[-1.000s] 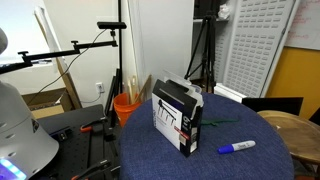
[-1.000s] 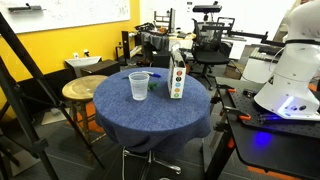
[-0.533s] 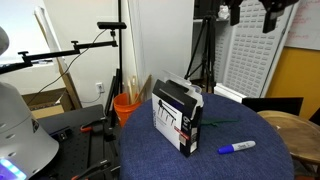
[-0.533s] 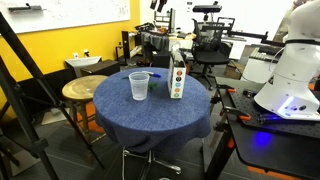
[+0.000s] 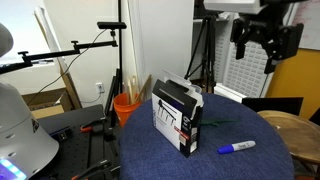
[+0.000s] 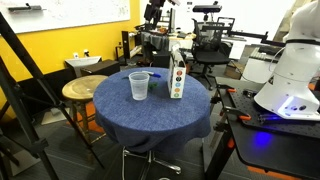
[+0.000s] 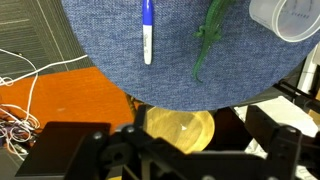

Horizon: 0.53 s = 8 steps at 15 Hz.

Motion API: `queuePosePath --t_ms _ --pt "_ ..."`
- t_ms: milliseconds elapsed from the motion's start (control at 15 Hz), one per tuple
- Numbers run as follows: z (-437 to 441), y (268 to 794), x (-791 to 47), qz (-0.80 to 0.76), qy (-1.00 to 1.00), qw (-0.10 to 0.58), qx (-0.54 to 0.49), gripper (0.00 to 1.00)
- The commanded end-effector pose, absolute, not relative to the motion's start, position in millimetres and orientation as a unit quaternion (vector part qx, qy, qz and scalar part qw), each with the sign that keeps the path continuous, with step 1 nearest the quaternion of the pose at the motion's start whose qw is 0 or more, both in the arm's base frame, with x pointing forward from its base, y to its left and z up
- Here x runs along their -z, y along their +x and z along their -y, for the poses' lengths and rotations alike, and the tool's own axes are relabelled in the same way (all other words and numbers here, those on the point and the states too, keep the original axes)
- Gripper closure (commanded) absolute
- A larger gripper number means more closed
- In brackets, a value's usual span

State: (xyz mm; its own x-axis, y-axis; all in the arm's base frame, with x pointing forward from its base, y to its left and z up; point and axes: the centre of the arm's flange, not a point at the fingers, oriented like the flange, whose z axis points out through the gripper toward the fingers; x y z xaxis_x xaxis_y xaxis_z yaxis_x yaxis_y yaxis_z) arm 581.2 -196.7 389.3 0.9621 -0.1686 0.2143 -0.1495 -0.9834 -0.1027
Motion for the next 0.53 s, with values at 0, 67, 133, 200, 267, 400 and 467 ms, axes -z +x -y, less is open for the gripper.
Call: queuePosePath --t_ms 0,67,133,200,267,400,467 --pt "207.0 594.7 -364.6 -0.073 -0.991 0.040 0.101 0.00" --pt "209.5 595.0 -355.4 -0.075 -0.992 0.042 0.093 0.00" --pt "212.7 594.2 -345.4 -0.078 -0.992 0.044 0.085 0.00" --pt "216.2 593.9 -337.5 -0.081 -0.993 0.045 0.078 0.00" --pt "219.9 593.1 -328.9 -0.082 -0.993 0.047 0.070 0.00" --pt "226.5 592.4 -315.2 -0.082 -0.994 0.048 0.060 0.00" --pt "228.3 592.5 -309.7 -0.079 -0.994 0.047 0.057 0.00"
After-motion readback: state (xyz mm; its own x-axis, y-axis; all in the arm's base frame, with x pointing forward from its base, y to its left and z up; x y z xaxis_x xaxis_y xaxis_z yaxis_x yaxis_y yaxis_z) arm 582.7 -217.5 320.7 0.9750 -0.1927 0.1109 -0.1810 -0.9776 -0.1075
